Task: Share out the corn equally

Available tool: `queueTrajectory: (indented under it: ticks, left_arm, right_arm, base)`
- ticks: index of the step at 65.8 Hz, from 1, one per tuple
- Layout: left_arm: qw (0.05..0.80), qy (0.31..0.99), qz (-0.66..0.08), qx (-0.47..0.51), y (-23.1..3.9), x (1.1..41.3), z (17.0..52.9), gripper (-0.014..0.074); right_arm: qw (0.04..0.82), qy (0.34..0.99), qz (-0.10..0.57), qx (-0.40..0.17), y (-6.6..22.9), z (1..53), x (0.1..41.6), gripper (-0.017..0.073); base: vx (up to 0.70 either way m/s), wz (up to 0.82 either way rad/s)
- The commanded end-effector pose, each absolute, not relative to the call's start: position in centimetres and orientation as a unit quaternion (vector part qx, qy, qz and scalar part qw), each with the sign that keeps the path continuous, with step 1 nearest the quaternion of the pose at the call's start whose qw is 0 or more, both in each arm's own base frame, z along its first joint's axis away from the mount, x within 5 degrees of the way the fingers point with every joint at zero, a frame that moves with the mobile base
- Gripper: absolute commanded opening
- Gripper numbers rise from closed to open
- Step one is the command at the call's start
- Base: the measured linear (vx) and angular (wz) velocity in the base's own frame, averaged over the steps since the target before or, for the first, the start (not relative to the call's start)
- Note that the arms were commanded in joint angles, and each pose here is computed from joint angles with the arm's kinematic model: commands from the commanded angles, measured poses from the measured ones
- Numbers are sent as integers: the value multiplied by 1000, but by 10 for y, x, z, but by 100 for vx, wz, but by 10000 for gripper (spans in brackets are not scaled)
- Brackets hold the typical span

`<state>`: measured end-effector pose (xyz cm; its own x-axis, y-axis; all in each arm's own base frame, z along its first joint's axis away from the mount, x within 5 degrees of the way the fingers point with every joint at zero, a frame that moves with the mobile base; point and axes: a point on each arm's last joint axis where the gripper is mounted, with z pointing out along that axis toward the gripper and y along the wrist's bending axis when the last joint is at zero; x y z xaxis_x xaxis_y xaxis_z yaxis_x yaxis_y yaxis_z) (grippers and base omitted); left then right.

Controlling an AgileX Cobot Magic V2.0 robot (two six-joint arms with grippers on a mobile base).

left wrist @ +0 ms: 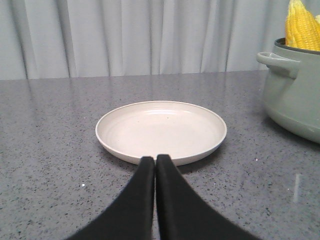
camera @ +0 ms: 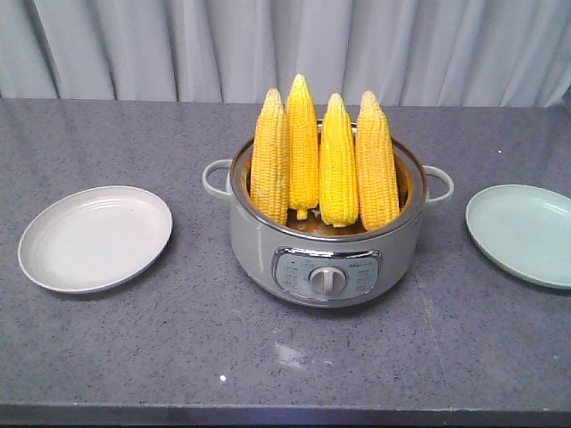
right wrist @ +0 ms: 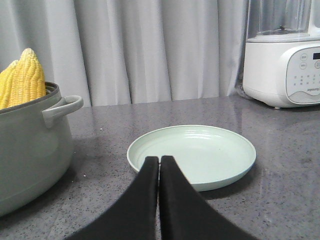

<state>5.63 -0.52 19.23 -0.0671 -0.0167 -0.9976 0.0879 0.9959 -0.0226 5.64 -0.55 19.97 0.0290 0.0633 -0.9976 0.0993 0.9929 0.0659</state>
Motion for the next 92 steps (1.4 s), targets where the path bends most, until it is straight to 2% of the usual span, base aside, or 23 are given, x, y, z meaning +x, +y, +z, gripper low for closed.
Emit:
queueTrajectory:
  ticks: [1,82,87,92]
  left_arm:
    - [708,704,-43,21,-5,56,195,-6]
    - [712,701,-44,21,-5,56,196,-6]
    - [725,687,-50,14,-5,56,199,-6]
    - [739,668,-85,-19,-5,55,204,-6]
  right_arm:
    - [738,672,-23,58,-7,204,56,-3]
    - [742,667,-23,58,-7,205,56,-3]
    - [749,656,8,89,-7,207,56,-3]
    - [747,634,100,176,-8,208,55,-3]
  base:
    - [0,0]
    - [0,0]
    - [0,0]
    - [0,0]
